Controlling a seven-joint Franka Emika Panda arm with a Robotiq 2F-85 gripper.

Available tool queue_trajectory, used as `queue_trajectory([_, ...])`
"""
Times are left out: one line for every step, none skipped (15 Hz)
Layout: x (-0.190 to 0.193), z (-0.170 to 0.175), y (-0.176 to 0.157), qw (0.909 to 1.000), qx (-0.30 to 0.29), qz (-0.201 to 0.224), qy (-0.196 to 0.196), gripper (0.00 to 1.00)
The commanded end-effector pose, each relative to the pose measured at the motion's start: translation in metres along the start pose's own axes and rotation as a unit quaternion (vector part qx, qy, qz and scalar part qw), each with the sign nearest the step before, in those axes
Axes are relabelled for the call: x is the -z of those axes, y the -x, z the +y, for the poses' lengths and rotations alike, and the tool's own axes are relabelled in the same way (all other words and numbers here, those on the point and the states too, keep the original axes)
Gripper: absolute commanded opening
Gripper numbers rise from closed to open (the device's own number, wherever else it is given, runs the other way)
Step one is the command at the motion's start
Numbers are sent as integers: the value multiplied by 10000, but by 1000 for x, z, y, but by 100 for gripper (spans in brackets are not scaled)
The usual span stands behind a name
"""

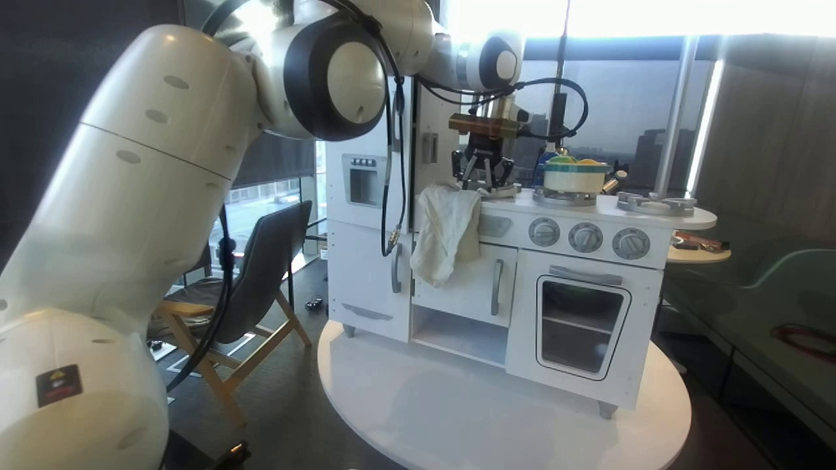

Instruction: Use the towel to wipe the sink

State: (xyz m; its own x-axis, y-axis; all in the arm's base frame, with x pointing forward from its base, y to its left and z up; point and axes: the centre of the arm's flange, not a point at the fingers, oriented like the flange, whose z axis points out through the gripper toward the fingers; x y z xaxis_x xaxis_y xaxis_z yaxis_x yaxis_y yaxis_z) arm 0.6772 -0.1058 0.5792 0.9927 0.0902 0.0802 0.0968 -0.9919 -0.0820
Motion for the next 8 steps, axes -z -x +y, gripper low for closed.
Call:
queue_trajectory([5,2,-20,10000,55,-22,-69,28])
queue_trajectory([5,3,-20,10000,32,-11,-57,21])
queue_trajectory([8,3,-21,10000,-7,23,-34,12])
queue_trajectory([12,2,-22,10000,-27,41,7,10])
queue_trajectory([18,1,-23,9999,-9,98,-22,9])
queue_trajectory([29,-1,-25,9998,15,195,2,7])
queue_trajectory([39,-3,-27,9996,12,265,19,5])
queue_trajectory([49,-4,-28,9993,76,358,71,10])
